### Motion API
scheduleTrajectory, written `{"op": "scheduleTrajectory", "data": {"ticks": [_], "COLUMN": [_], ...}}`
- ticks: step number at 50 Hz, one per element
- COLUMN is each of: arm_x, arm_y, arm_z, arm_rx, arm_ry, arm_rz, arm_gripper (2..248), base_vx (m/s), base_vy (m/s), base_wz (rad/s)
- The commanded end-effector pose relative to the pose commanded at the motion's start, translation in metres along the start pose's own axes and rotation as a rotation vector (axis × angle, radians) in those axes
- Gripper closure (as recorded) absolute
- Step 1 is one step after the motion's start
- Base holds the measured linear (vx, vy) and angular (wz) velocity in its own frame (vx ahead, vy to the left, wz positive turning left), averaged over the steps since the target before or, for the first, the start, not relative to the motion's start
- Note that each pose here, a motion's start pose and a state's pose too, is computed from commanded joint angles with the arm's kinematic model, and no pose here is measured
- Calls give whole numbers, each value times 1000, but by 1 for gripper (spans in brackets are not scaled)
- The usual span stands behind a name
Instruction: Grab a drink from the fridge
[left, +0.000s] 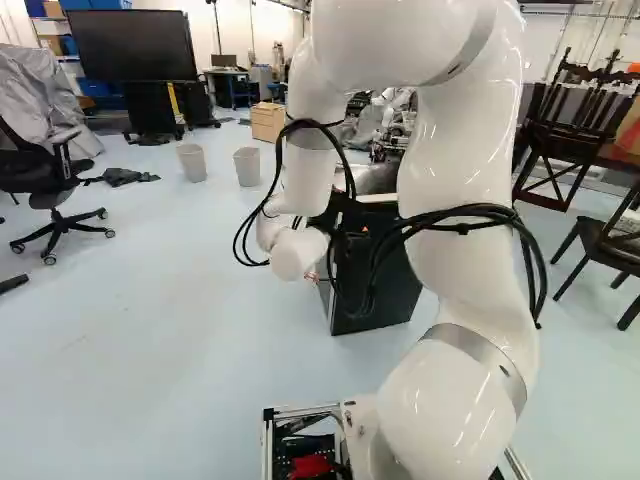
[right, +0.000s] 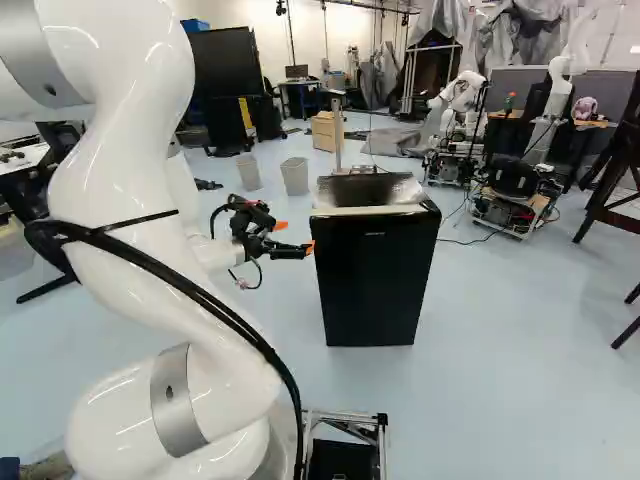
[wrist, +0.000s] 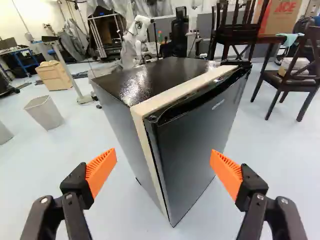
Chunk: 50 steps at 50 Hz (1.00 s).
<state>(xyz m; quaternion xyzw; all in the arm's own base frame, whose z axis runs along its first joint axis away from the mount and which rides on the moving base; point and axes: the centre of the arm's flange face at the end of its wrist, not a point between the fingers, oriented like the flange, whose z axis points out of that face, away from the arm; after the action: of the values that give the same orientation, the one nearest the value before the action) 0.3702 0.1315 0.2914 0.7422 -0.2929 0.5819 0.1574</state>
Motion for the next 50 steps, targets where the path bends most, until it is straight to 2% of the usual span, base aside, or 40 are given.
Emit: {"op": "scheduleTrajectory", "data": {"ticks": [15,36,50], "arm_x": [-1,0,2], "arm_y": [-18,-44,-66], "arm_z": [0,16,35], "arm_rx": [-84,-240,-276], "arm_ry": [46,79,92], "arm_rz": [50,147,197], "arm_gripper": [3,3,3], "base_vx": [0,0,0], "base_vy": [0,0,0], "base_wz": [0,0,0]}}
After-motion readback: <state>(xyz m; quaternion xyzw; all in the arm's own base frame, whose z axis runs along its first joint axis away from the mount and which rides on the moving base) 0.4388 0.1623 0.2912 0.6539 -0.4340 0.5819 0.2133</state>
